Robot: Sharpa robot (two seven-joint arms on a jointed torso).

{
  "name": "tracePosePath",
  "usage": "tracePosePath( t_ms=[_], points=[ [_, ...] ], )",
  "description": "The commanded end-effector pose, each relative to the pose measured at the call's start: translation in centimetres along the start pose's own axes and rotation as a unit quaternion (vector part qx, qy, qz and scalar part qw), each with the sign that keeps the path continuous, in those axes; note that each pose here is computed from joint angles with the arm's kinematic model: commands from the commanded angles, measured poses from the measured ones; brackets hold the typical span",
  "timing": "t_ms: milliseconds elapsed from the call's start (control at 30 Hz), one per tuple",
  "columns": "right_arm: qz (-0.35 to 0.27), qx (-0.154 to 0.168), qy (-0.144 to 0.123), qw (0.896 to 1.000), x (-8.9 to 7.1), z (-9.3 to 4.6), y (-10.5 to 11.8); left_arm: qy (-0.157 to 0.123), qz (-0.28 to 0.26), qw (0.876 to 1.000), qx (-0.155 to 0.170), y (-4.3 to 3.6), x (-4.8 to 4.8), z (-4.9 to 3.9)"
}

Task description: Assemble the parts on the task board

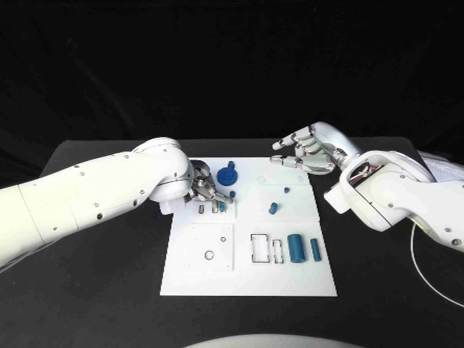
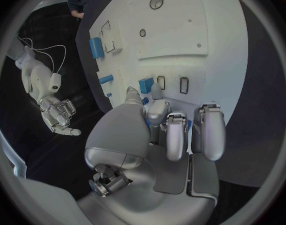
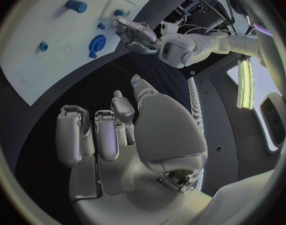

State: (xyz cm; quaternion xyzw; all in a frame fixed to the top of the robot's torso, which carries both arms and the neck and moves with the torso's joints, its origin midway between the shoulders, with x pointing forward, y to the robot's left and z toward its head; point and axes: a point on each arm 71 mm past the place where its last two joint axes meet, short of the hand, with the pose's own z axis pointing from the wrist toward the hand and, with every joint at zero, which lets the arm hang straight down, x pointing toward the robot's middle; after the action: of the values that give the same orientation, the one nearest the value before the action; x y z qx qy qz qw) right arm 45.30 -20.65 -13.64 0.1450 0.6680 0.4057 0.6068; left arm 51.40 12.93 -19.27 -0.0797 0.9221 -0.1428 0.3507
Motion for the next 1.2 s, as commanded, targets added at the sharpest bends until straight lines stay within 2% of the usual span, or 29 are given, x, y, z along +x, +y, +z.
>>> tracePosePath(
  t_ms=[33, 733, 1200],
  points=[
    [-0.004, -0.001, 0.009, 1.000, 0.18, 0.06, 0.06, 0.006, 0.010, 1.000, -0.001, -0.21, 0.05, 0.01],
    [-0.004, -0.002, 0.016, 1.000, 0.40, 0.12, 0.14, 0.022, 0.021, 1.000, -0.008, -0.41, 0.01, 0.74],
    [-0.003, -0.001, 0.018, 1.000, 0.43, 0.16, 0.09, 0.020, 0.012, 1.000, 0.002, -0.21, 0.00, 0.62]
  ],
)
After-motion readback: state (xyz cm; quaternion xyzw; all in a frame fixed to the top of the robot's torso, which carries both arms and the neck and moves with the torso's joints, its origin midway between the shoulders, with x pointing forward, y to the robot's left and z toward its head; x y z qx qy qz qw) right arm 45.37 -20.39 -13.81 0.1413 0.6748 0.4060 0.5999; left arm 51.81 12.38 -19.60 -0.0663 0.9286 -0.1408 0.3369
